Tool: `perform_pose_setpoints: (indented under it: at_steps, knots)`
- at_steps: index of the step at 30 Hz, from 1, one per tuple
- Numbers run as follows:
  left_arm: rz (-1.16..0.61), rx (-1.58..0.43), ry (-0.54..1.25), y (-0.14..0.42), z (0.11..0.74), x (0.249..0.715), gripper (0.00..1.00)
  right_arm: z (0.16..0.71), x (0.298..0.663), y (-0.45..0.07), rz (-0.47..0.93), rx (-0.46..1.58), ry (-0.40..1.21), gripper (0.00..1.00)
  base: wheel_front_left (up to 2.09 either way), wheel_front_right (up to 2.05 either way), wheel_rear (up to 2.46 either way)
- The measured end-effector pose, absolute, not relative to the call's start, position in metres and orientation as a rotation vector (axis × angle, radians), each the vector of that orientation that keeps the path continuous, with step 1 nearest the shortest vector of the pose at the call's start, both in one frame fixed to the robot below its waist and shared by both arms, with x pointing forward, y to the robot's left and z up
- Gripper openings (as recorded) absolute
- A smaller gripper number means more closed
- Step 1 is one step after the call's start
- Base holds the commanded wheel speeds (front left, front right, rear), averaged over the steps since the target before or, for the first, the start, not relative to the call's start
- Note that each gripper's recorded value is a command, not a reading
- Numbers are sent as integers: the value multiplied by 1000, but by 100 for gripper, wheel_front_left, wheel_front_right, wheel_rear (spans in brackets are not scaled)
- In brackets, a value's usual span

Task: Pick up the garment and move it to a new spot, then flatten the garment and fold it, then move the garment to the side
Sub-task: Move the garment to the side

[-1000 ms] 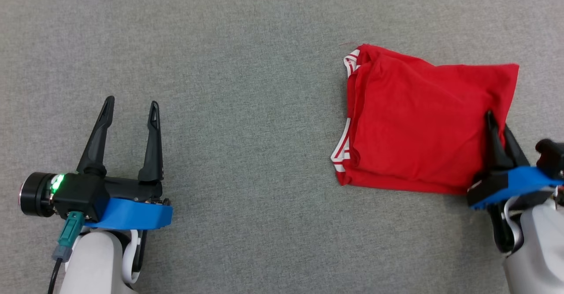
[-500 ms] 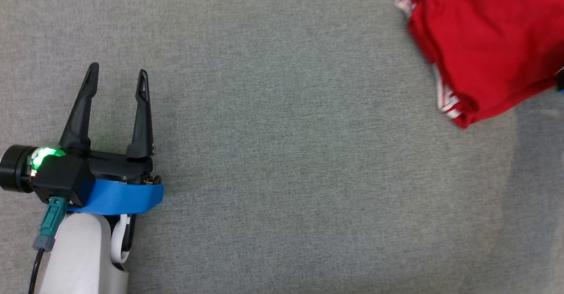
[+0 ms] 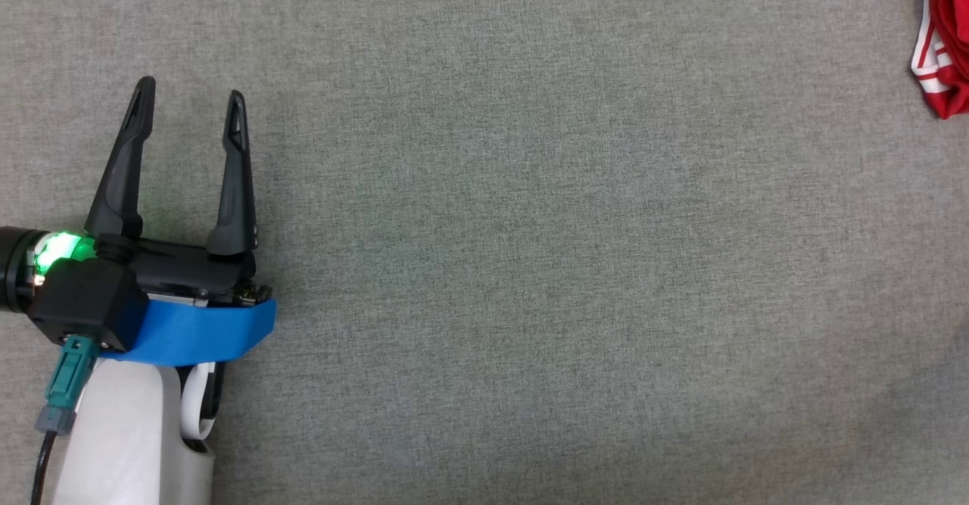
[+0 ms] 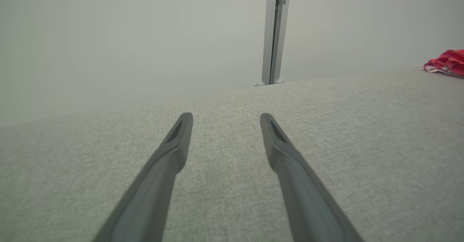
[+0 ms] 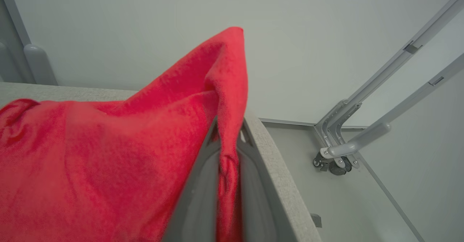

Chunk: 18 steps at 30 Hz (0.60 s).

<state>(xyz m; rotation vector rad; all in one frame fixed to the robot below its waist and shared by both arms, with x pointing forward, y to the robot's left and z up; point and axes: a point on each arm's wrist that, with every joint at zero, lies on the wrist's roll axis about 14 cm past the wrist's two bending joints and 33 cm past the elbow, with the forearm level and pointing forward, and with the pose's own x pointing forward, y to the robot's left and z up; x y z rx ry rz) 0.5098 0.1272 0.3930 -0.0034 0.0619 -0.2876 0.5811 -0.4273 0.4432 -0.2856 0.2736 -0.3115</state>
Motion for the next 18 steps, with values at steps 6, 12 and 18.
perform_pose_setpoints:
  at_steps: [6,12,18]
  knots:
    - [-285,2,54,128,394,512,100,437,579,-434,-335,-292,300,100,0,0,0]
    - [-265,6,26,134,413,509,100,466,583,-425,-322,-311,205,100,0,0,0]
    - [-225,-1,11,144,435,491,100,503,588,-387,-250,-282,85,100,0,0,0]
